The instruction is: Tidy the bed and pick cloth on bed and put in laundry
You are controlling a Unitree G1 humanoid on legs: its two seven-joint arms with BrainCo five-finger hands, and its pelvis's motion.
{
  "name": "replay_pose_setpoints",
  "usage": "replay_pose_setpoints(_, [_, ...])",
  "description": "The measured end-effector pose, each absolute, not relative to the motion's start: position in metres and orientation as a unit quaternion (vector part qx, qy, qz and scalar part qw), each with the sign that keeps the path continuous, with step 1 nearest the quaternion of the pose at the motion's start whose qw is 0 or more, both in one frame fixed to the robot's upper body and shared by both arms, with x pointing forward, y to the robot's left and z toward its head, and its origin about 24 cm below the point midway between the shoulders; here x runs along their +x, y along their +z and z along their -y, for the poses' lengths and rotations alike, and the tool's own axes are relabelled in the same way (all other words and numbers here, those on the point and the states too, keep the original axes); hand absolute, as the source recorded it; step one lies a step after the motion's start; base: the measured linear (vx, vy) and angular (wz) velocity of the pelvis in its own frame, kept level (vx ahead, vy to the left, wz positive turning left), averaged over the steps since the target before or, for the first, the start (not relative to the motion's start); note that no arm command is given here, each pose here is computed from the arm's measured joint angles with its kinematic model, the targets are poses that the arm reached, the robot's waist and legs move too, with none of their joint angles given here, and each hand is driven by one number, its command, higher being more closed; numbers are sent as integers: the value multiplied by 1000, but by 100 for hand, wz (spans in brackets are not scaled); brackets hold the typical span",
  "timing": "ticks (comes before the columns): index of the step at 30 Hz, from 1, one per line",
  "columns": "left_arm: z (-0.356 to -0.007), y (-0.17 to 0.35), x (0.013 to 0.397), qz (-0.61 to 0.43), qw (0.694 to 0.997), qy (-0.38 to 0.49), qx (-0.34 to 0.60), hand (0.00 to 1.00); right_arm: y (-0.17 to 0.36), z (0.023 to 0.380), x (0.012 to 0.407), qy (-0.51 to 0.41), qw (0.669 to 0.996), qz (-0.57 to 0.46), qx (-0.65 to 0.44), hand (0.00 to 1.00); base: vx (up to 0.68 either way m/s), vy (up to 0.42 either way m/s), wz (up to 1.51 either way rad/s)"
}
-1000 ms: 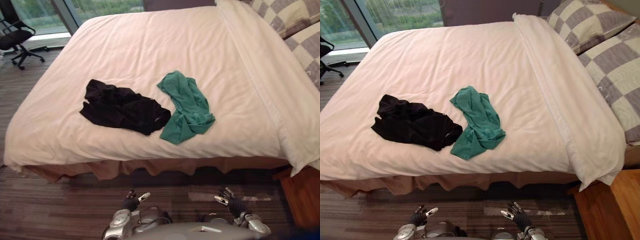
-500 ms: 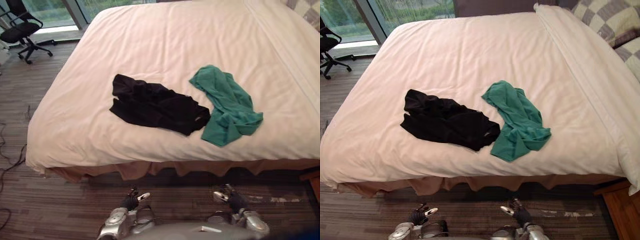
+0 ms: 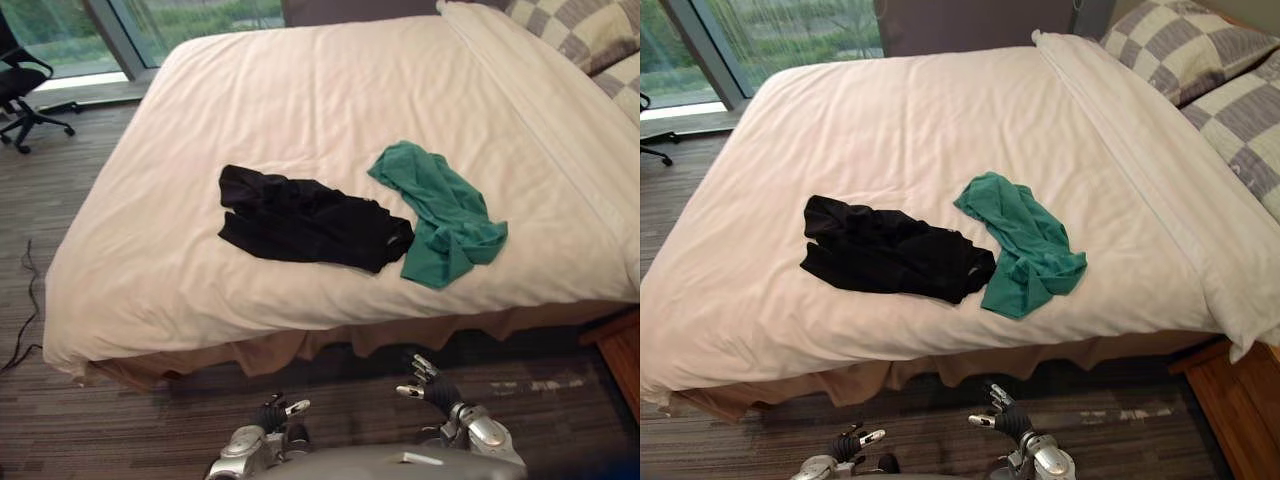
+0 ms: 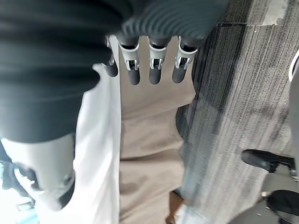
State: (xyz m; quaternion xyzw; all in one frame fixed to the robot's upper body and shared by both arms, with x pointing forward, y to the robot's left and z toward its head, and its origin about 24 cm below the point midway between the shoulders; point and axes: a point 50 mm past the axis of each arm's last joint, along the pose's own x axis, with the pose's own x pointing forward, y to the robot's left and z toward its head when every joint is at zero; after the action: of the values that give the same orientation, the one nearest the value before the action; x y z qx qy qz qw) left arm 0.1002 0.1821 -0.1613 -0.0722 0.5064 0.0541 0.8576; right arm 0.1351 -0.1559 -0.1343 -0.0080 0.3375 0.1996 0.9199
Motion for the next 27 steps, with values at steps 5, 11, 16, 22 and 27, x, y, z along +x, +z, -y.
replay_pose_setpoints(5, [-187,-160,98,-490,866,69,-78,0,-136,155,135,187,919,-347,0,0,16,14,-4])
replay_pose_setpoints(11, [-189,-161,94,-489,861,103,-98,0,-141,162,132,122,920,-373,14,0,-16,9,1])
replay_pose_setpoints(16, [-196,-163,85,-492,834,196,-154,0,-147,192,117,-49,914,-392,91,0,-24,6,3])
replay_pose_setpoints(22, [-232,-163,61,-471,742,403,-256,0,-141,267,78,-344,856,-332,198,0,4,-1,1])
replay_pose_setpoints(27, [-294,-146,44,-397,685,540,-287,0,-111,337,49,-502,810,-213,217,0,38,-4,3])
